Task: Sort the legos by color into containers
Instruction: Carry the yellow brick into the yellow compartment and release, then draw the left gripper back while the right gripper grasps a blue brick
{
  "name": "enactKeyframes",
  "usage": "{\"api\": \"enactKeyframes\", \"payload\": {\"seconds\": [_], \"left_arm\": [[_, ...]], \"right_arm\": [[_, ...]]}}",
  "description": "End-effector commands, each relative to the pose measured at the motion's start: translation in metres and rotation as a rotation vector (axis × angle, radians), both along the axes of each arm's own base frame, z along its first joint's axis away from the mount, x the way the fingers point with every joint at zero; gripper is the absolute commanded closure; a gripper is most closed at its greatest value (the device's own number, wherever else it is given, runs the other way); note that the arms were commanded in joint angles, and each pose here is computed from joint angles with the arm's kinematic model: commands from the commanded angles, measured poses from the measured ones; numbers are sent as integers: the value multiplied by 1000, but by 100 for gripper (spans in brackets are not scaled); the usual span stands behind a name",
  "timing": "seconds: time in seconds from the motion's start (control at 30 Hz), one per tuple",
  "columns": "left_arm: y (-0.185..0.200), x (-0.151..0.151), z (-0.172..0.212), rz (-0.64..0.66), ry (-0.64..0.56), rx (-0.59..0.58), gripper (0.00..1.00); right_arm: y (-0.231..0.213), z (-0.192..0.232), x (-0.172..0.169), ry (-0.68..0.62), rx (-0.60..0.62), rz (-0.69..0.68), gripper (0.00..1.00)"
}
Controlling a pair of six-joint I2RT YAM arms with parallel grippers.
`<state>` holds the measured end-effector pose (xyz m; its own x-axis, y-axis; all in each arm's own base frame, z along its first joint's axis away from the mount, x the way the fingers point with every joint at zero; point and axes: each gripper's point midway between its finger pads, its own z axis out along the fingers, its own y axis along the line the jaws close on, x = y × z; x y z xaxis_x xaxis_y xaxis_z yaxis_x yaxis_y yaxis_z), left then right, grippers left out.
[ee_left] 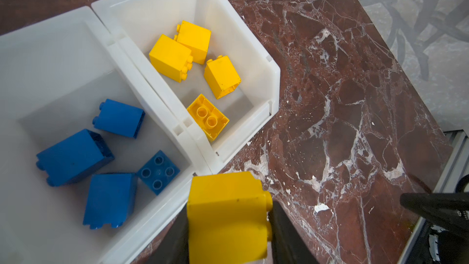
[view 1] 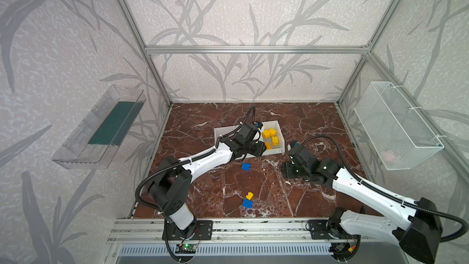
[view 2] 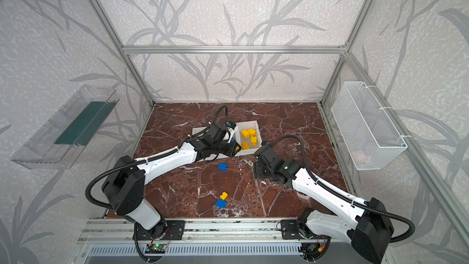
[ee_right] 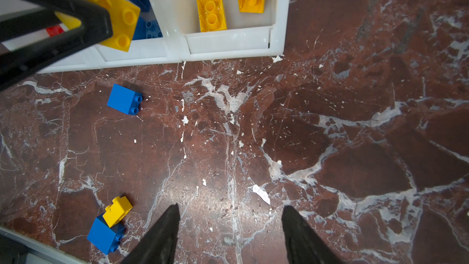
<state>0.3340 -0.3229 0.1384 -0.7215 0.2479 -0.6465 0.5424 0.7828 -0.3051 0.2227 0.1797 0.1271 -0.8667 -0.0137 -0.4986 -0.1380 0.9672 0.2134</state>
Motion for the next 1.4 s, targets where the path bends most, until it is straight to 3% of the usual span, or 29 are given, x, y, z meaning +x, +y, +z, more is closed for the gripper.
{"api": "enactKeyframes", "payload": {"seconds": [0.0,0.37,0.6,0.73,1.03,1.23,1.37], "left_arm": [[-18,16,12,-41,-49,-18,61],[-51,66,11,-35,-64,-47,57],[-55,82,14,-20,-73,-48,34],[-53,81,19,-13,-76,-55,31],[4,69,47,100,-111,-90,31],[58,37,52,172,-137,-32,30],[92,16,50,256,-127,-59,29]], "right_arm": [[-5,5,0,-13,15,-33,35],[-21,15,-10,-5,-7,-61,36],[-26,18,-14,-7,-8,-77,35],[-28,20,-14,-13,-9,-82,35],[-26,19,-12,-7,-24,-64,35],[-6,9,-2,26,-42,-10,35],[15,8,5,21,-75,50,35]]}}
